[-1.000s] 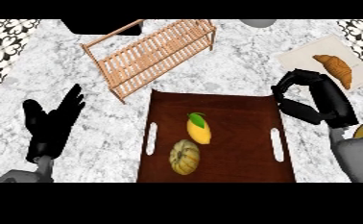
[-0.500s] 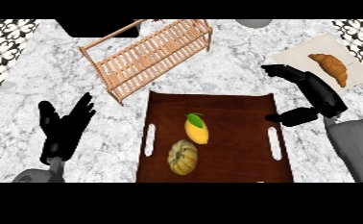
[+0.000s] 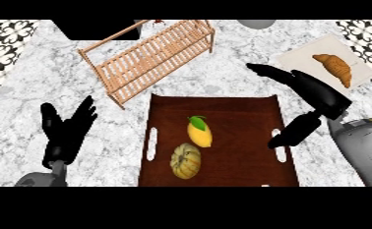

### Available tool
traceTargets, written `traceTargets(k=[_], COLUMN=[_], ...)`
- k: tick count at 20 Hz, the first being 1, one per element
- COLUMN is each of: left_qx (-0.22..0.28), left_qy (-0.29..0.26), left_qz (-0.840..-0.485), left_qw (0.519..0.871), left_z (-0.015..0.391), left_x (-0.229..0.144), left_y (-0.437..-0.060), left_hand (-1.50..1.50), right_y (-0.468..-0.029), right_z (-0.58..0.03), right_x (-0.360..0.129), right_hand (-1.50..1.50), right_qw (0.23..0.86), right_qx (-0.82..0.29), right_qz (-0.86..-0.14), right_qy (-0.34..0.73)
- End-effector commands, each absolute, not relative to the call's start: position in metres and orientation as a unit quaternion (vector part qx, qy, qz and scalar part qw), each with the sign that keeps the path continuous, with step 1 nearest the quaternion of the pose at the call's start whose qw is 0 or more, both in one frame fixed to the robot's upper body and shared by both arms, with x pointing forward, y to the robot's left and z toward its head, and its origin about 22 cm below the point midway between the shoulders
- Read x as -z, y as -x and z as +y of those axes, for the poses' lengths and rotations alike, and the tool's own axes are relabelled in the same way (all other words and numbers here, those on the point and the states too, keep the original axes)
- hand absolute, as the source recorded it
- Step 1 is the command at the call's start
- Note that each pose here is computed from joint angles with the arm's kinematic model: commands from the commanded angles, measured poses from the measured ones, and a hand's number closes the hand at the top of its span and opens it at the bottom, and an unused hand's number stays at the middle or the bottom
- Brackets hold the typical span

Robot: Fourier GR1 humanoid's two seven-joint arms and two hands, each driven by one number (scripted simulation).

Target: Pick the lemon from the tray and place it in the tiered shelf

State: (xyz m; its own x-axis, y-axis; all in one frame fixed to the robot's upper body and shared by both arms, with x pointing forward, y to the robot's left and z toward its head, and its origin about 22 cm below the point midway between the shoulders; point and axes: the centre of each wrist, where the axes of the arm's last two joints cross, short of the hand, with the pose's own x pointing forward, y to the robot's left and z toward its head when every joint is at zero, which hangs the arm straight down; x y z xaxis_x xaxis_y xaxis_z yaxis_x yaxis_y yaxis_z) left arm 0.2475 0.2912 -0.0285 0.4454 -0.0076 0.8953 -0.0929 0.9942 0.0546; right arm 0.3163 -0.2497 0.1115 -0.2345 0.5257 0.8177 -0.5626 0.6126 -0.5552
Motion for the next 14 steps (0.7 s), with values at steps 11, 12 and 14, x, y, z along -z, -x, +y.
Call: traceTargets(k=[11,12,14], left_qx=[-0.021,-0.023,-0.023], left_qy=[-0.042,-0.045,-0.056], left_qz=[-0.524,-0.523,-0.534], left_qw=[0.851,0.851,0.843], left_z=[0.297,0.302,0.3], left_x=[0.031,0.03,0.025], left_y=[-0.251,-0.264,-0.249], left_hand=[0.0,0.0,0.0], right_y=[-0.293,-0.299,-0.294], right_z=[-0.113,-0.117,-0.095], right_x=[-0.144,-0.135,-0.138], right_hand=[-1.5,-1.5,-1.5], right_qw=[0.657,0.662,0.664], right_qx=[-0.475,-0.473,-0.486], right_qz=[-0.569,-0.566,-0.55], right_qy=[0.14,0.129,0.142])
